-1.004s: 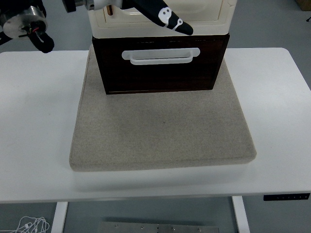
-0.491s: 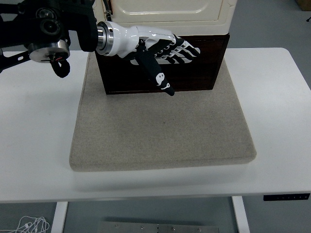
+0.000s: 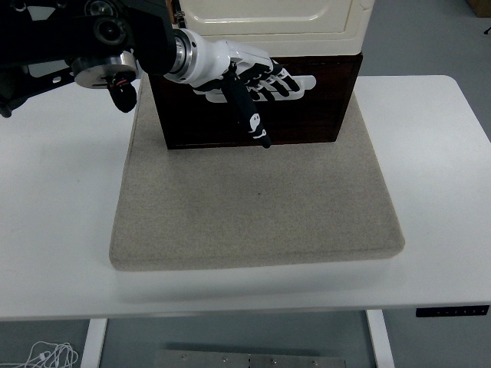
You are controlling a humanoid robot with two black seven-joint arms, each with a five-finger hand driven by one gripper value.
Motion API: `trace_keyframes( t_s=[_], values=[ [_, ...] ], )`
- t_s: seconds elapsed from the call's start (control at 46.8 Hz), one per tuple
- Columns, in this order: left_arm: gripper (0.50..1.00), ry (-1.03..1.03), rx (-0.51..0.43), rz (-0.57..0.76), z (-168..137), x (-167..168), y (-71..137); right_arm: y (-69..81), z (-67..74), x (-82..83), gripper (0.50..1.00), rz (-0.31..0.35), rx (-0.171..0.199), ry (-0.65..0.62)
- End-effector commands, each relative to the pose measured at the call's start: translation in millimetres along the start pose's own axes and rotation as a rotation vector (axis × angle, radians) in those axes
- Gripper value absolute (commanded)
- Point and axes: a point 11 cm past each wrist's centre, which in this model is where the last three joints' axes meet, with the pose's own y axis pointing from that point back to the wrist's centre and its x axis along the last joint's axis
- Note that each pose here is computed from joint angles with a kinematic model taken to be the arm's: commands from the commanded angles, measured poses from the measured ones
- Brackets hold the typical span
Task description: Open the drawer under the combination cabinet
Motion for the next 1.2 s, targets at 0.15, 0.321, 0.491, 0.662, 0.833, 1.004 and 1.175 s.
trace_keyframes(
  t_s=[0.15, 0.321, 0.491, 0.662, 0.833, 1.004, 1.175],
  values=[
    [1.000, 0.022, 0.049, 0.052, -5, 15, 1, 0.0, 0.0, 0.0, 0.926, 0.001, 0.000, -0.001],
    [1.000, 0.012, 0.088, 0.063, -13, 18, 0, 0.0, 0.1, -0.1, 0.928, -0.001, 0.000, 0.001],
    [1.000, 0.015, 0.099, 0.070, -16, 21, -1, 0.0, 0.0, -0.1, 0.926, -0.001, 0.000, -0.001],
    [1.000, 0.018, 0.103, 0.076, -15, 23, -5, 0.0, 0.0, -0.1, 0.928, -0.001, 0.000, -0.001],
    [1.000, 0.019, 0.105, 0.083, -13, 26, -9, 0.0, 0.0, 0.0, 0.928, 0.001, 0.000, -0.001],
    [1.000, 0.018, 0.106, 0.081, -10, 25, -15, 0.0, 0.1, -0.1, 0.928, -0.001, 0.000, 0.001],
    [1.000, 0.016, 0.105, 0.075, -8, 22, -18, 0.0, 0.1, -0.1, 0.928, -0.001, 0.000, 0.001]
  ],
)
